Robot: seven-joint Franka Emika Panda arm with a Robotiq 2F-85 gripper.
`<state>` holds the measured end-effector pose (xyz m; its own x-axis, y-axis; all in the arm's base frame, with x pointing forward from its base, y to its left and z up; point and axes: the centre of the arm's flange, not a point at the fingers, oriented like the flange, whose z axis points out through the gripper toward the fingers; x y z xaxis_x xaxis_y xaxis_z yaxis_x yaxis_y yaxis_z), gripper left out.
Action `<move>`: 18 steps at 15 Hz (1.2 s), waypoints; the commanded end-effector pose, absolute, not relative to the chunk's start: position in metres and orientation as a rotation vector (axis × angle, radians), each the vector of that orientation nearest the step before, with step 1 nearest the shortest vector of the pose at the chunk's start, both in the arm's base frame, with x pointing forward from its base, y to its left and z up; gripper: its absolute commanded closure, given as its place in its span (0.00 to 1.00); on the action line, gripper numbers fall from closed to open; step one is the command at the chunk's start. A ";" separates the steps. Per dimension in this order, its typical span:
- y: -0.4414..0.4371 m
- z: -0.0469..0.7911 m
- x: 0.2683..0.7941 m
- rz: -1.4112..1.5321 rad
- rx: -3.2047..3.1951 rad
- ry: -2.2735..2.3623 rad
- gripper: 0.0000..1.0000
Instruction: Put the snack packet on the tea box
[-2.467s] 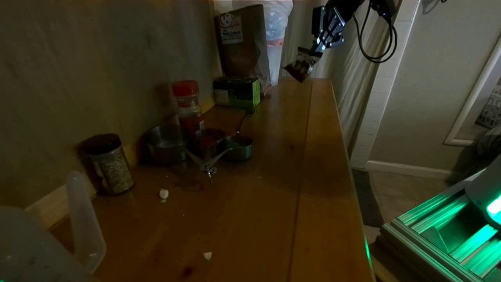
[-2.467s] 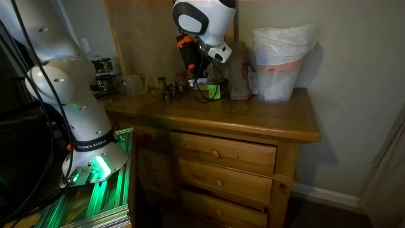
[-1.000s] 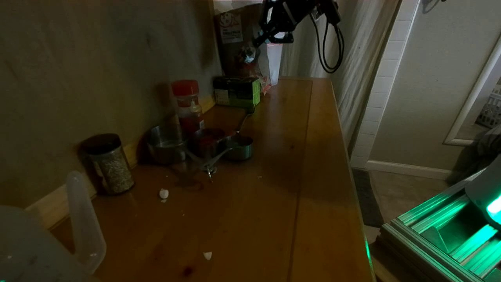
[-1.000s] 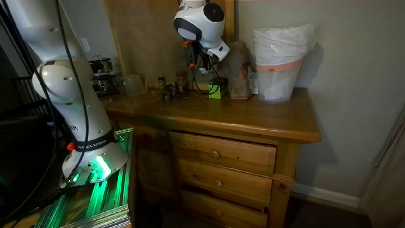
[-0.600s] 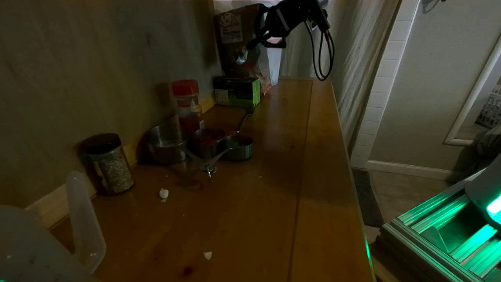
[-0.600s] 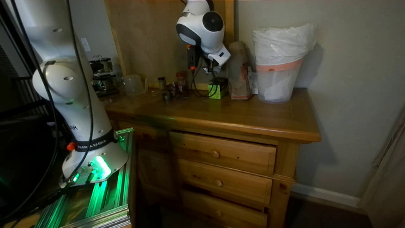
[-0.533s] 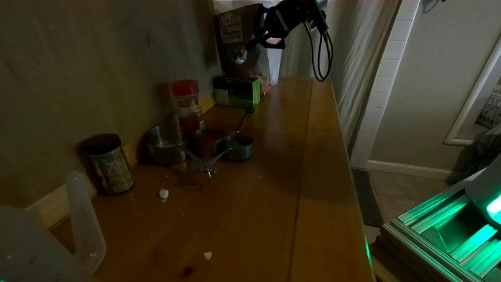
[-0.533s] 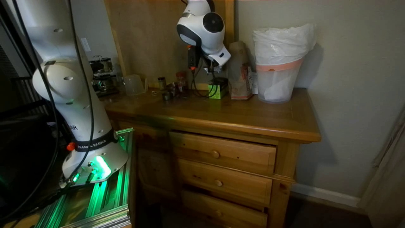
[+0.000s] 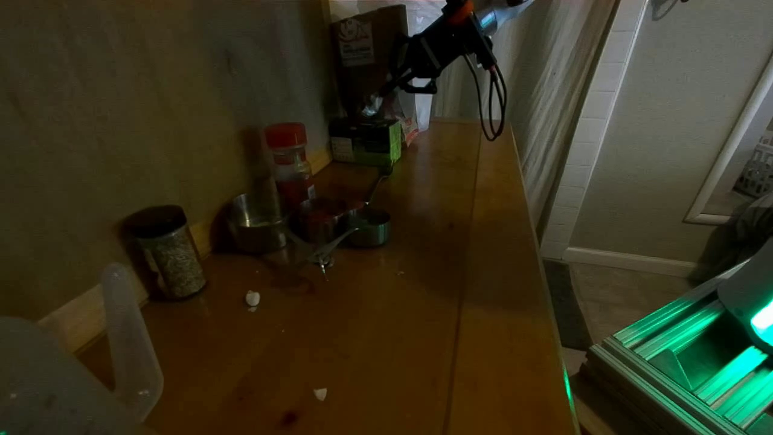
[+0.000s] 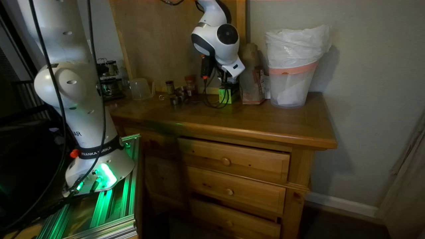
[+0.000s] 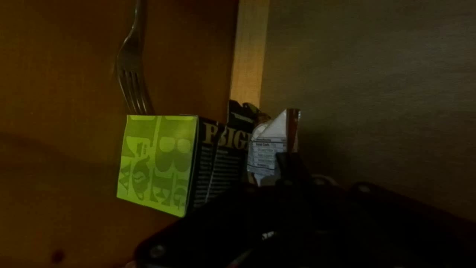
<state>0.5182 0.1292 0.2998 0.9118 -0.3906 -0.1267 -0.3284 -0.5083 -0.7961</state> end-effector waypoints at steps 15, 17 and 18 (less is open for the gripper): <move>0.098 0.342 0.443 -0.132 -2.547 0.236 0.00; 0.085 0.353 0.418 -0.129 -2.576 0.089 0.00; 0.079 0.357 0.408 -0.125 -2.584 0.017 0.00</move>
